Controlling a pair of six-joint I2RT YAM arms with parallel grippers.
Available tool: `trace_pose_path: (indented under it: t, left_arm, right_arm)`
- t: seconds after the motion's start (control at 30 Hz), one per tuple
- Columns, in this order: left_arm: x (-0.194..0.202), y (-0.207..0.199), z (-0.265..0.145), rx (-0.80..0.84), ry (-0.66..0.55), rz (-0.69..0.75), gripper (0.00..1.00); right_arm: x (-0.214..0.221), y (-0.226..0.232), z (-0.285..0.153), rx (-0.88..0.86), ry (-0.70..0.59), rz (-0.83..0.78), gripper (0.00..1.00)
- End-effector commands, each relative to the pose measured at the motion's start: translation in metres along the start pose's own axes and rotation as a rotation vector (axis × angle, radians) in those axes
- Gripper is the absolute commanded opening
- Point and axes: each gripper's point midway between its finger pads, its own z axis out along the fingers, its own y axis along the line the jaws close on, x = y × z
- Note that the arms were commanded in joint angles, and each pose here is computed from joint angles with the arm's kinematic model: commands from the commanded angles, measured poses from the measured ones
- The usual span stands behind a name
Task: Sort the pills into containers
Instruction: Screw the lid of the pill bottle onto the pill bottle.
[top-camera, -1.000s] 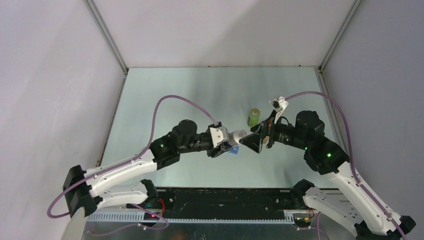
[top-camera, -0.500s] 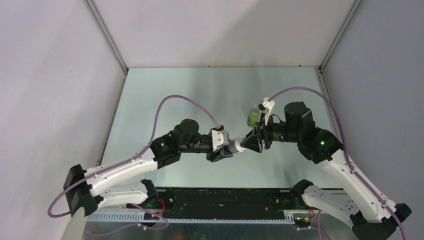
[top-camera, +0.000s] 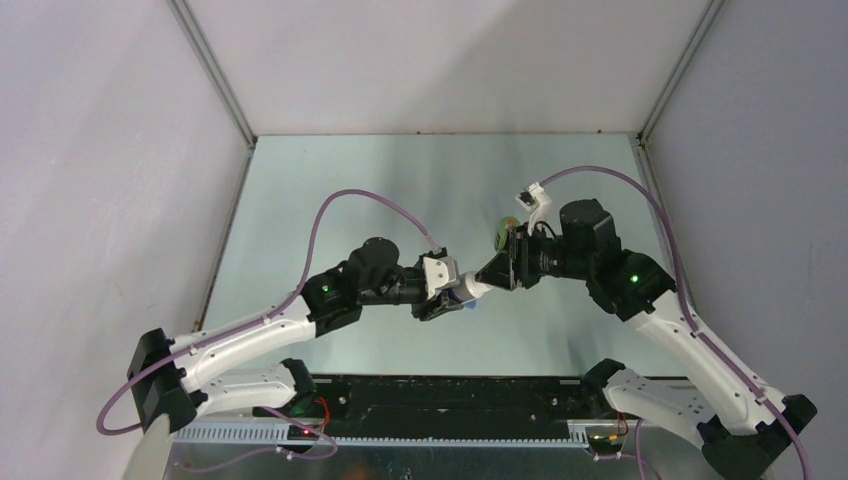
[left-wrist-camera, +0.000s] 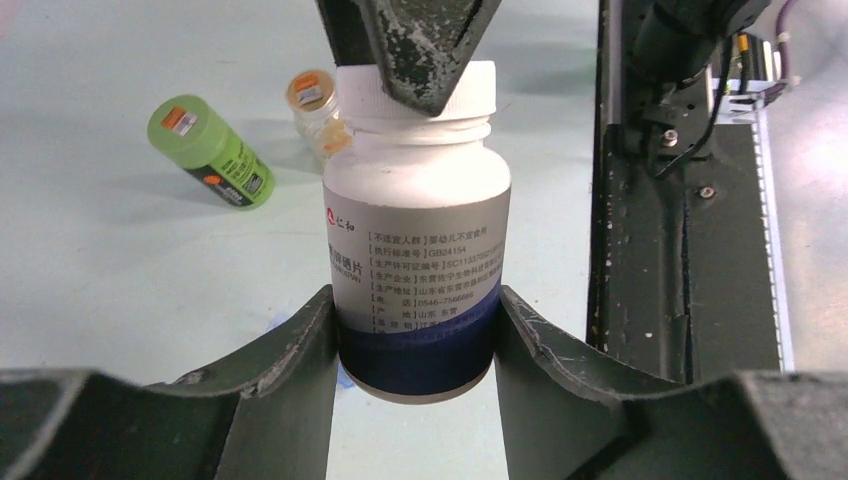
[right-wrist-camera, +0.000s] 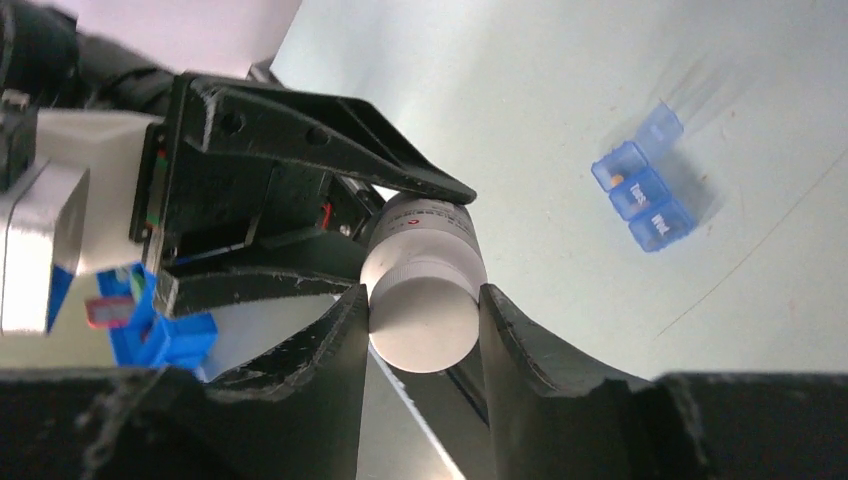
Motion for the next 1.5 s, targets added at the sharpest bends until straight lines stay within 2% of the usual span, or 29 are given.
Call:
trace_pose_path:
  t: [0.0,0.07,0.1,0.13,0.17,0.2,0.27,0.33,0.53,0.7,0.93,1.17,1.47]
  left_arm:
    - [-0.038,0.009,-0.001,-0.035,-0.092,0.04,0.0]
    - [-0.038,0.011,-0.002,-0.048,-0.095,0.041,0.0]
    - [-0.038,0.012,-0.002,-0.054,-0.093,0.04,0.0]
    - [-0.037,0.012,-0.002,-0.056,-0.095,0.04,0.0]
    - [-0.038,0.013,-0.002,-0.061,-0.095,0.038,0.0]
    - [-0.038,0.013,-0.003,-0.063,-0.095,0.037,0.0]
    - [-0.036,0.015,-0.003,-0.072,-0.089,0.033,0.0]
    - [-0.035,0.015,-0.003,-0.075,-0.083,0.029,0.0]
    - [-0.038,0.012,-0.005,-0.061,-0.091,0.035,0.0]
    - [-0.041,0.005,-0.005,-0.019,-0.1,0.042,0.0]
    - [-0.043,-0.005,-0.005,0.039,-0.11,0.052,0.0]
    - [-0.045,-0.011,-0.006,0.073,-0.123,0.068,0.0]
    - [-0.048,-0.012,-0.008,0.077,-0.137,0.081,0.0]
  right_arm:
    - [-0.037,0.001,0.007,0.093,-0.168,0.243,0.38]
    - [-0.042,-0.005,0.006,0.144,-0.212,0.298,0.41]
    - [-0.045,-0.006,0.004,0.163,-0.236,0.318,0.5]
    - [-0.045,-0.005,0.003,0.166,-0.244,0.32,0.66]
    - [-0.048,-0.005,0.001,0.167,-0.262,0.308,0.74]
    - [-0.049,-0.005,-0.001,0.166,-0.264,0.274,0.87]
    - [-0.051,-0.003,-0.006,0.16,-0.277,0.208,0.97]
    - [-0.053,0.002,-0.013,0.131,-0.283,0.119,0.99]
    - [-0.042,0.023,-0.036,0.011,-0.249,-0.176,0.99]
    - [-0.019,0.03,-0.042,-0.07,-0.163,-0.35,0.97]
    - [-0.003,0.02,-0.028,-0.072,-0.061,-0.334,0.88]
    - [0.0,0.025,-0.025,-0.108,-0.041,-0.335,0.77]
    - [0.007,0.019,-0.015,-0.115,0.012,-0.327,0.67]
